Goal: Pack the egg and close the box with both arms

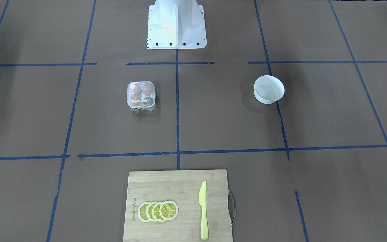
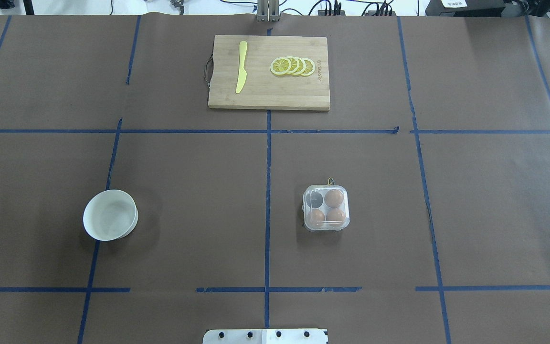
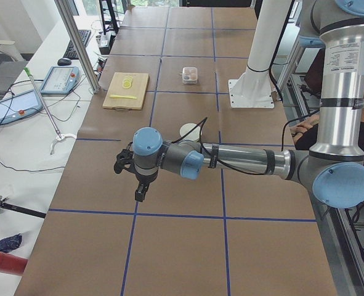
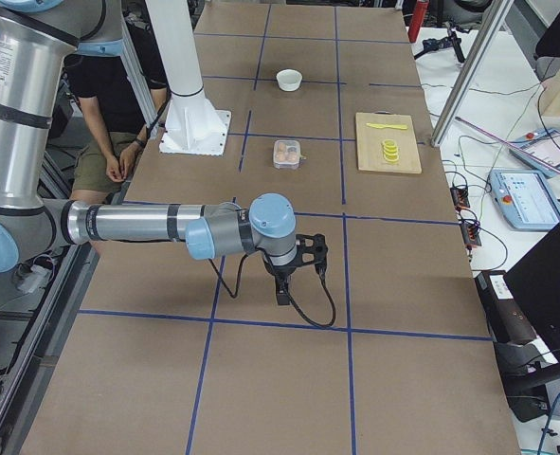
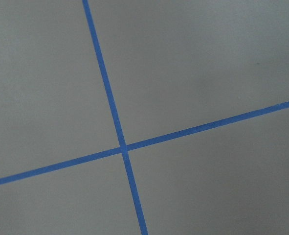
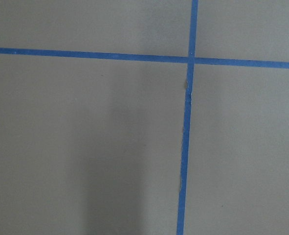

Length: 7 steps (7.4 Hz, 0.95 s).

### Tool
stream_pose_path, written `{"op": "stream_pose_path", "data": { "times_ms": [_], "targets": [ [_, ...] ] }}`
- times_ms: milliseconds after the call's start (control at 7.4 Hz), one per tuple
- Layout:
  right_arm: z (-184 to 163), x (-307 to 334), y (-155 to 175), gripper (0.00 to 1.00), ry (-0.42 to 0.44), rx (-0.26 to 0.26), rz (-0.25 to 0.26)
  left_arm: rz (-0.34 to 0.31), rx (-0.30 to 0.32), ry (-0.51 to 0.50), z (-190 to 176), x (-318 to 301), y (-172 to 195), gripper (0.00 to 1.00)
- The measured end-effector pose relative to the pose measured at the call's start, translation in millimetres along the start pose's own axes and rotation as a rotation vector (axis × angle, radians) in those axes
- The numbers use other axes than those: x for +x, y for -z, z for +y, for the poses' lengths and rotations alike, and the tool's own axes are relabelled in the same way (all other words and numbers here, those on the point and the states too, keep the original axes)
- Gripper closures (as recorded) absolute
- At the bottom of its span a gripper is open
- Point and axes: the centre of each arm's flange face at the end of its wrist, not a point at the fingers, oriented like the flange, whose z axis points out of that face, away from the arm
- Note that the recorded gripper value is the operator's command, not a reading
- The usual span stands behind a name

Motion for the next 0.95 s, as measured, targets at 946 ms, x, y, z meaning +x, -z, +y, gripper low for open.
{"op": "stream_pose_path", "data": {
  "times_ms": [946],
  "targets": [
    [2, 3, -1, 0.0, 0.009, 0.002, -0.016, -0.012, -0.099, 0.164, 34, -9, -9, 0.0]
  ]
}}
